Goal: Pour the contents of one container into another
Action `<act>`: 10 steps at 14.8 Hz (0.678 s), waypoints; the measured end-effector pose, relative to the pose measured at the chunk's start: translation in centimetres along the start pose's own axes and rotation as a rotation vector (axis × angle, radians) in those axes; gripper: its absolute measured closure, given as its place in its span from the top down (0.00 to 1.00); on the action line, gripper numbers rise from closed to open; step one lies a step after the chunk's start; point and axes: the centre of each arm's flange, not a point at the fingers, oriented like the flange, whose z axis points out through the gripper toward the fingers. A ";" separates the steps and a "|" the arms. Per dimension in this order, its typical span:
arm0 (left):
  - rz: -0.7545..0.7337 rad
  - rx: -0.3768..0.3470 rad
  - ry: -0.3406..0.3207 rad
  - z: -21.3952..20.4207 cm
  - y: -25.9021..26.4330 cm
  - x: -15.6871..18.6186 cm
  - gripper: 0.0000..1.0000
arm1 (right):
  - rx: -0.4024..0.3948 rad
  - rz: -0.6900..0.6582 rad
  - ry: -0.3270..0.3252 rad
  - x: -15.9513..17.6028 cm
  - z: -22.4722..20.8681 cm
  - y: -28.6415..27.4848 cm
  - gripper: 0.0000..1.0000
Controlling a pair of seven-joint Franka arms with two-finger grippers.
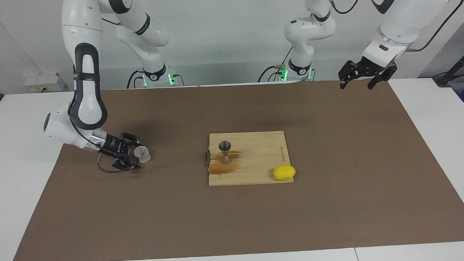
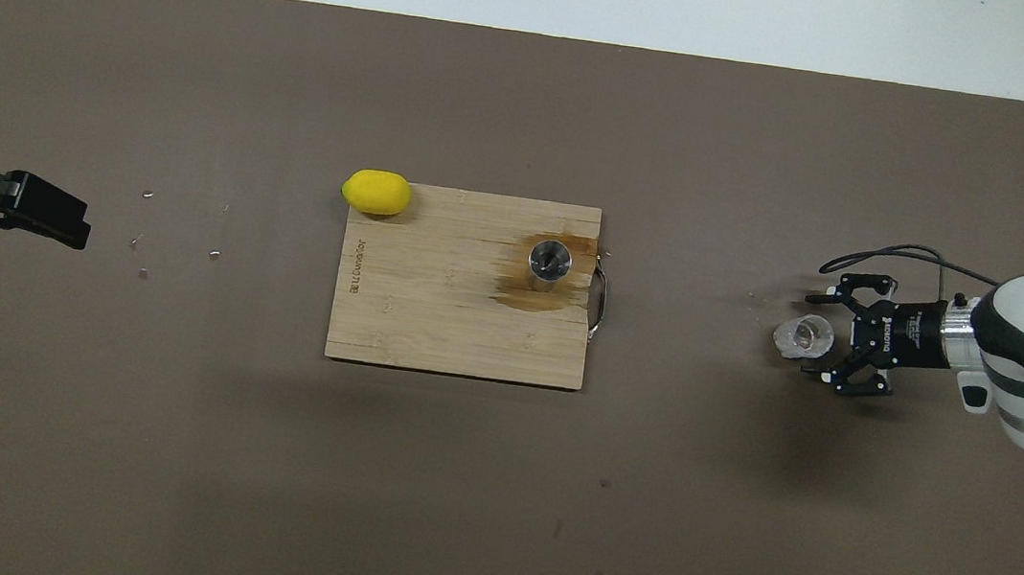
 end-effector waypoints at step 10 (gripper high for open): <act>0.000 0.000 0.000 0.0 0.0 0.0 1.00 | -0.151 -0.513 0.285 -2.3 -6.0 0.7 1.00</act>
